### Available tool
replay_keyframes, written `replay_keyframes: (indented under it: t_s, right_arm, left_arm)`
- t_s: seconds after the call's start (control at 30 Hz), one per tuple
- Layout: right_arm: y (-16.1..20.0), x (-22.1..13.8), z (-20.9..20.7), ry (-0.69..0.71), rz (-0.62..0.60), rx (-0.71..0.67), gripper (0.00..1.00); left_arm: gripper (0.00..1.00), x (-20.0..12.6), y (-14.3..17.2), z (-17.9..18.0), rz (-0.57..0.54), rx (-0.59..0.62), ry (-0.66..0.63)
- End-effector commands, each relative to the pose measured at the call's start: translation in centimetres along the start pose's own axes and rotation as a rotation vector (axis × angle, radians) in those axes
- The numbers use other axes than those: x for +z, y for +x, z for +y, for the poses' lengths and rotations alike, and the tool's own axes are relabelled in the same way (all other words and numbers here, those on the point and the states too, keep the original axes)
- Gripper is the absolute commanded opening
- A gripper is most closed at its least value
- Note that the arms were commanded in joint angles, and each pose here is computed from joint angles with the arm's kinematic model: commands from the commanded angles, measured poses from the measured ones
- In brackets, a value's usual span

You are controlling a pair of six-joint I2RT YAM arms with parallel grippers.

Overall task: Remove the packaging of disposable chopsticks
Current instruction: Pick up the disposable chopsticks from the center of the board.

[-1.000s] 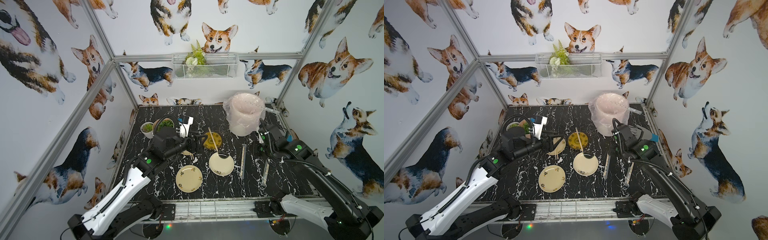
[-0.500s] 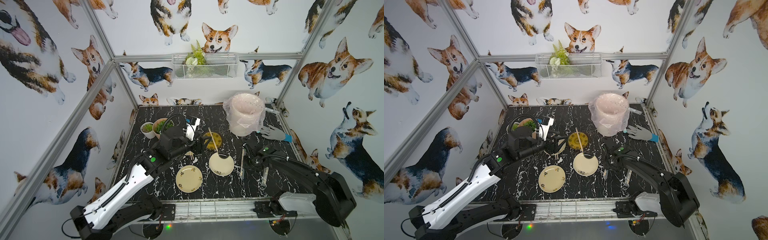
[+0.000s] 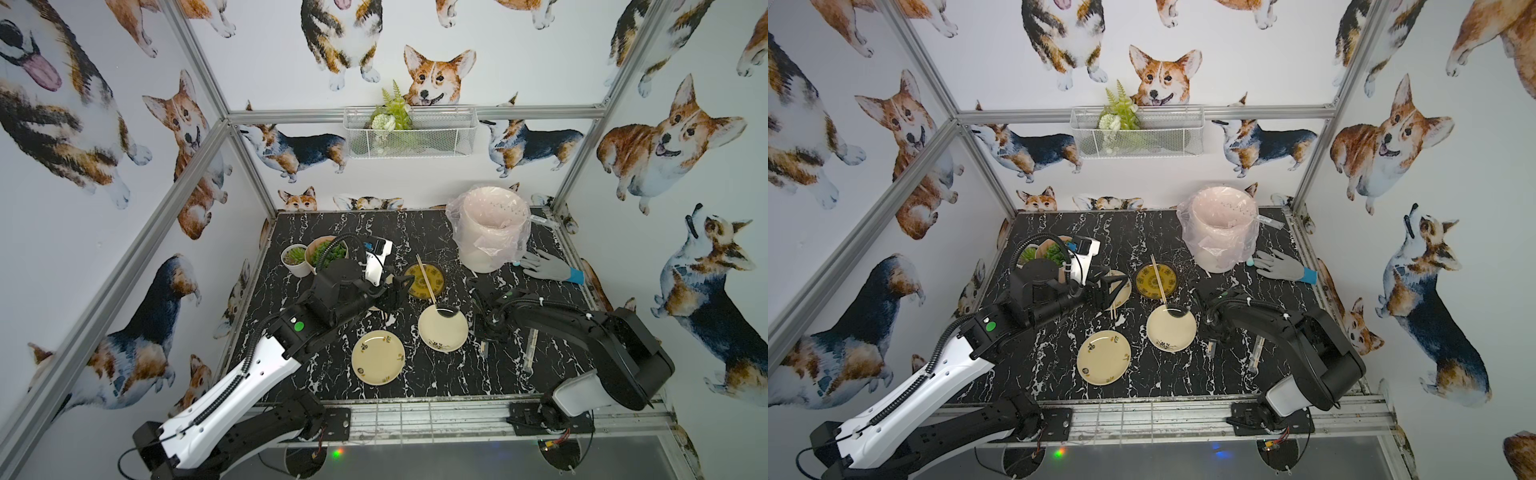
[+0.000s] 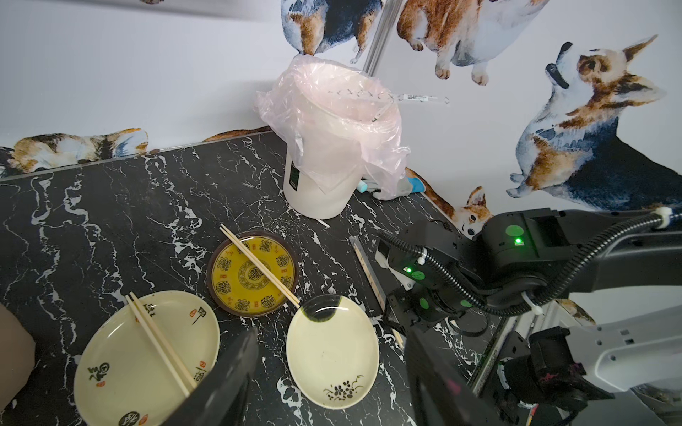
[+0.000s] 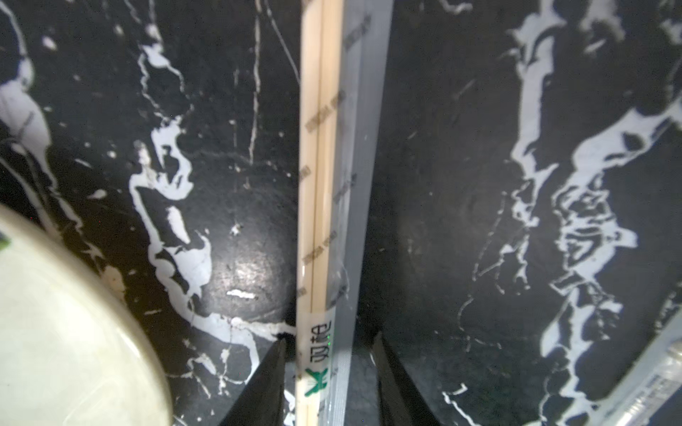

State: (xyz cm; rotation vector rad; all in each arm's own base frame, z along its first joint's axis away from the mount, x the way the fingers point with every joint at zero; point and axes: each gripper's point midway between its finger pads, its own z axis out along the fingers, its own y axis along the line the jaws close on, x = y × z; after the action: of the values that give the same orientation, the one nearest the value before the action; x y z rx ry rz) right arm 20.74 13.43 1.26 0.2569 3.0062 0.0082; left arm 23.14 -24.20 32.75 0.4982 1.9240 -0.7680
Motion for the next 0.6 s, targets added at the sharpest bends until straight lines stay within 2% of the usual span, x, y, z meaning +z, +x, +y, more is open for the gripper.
replay_keyframes:
  t_s: [0.0, 0.2, 0.27, 0.43, 0.57]
  right_arm:
    - [0.5, 1.2, -0.1, 0.004, 0.023, 0.011, 0.34]
    - [1.6, 1.8, -1.8, 0.050, 0.052, 0.038, 0.16]
    - [1.7, 2.0, -2.3, 0.059, 0.058, 0.047, 0.12]
    - [1.7, 1.5, -2.6, 0.028, 0.048, 0.068, 0.00]
    - [1.7, 0.4, -2.4, -0.009, 0.028, 0.062, 0.00]
  left_arm:
    - [0.66, -0.2, -0.1, 0.2, -0.009, 0.014, -0.015]
    - [0.67, -0.4, -0.1, 0.5, -0.016, 0.017, -0.028]
    - [0.67, -0.4, -0.1, 0.6, -0.017, 0.015, -0.034]
    - [0.67, -0.5, -0.1, 0.8, -0.017, 0.016, -0.043]
    - [0.67, -0.5, -0.3, 0.7, -0.026, 0.012, -0.042]
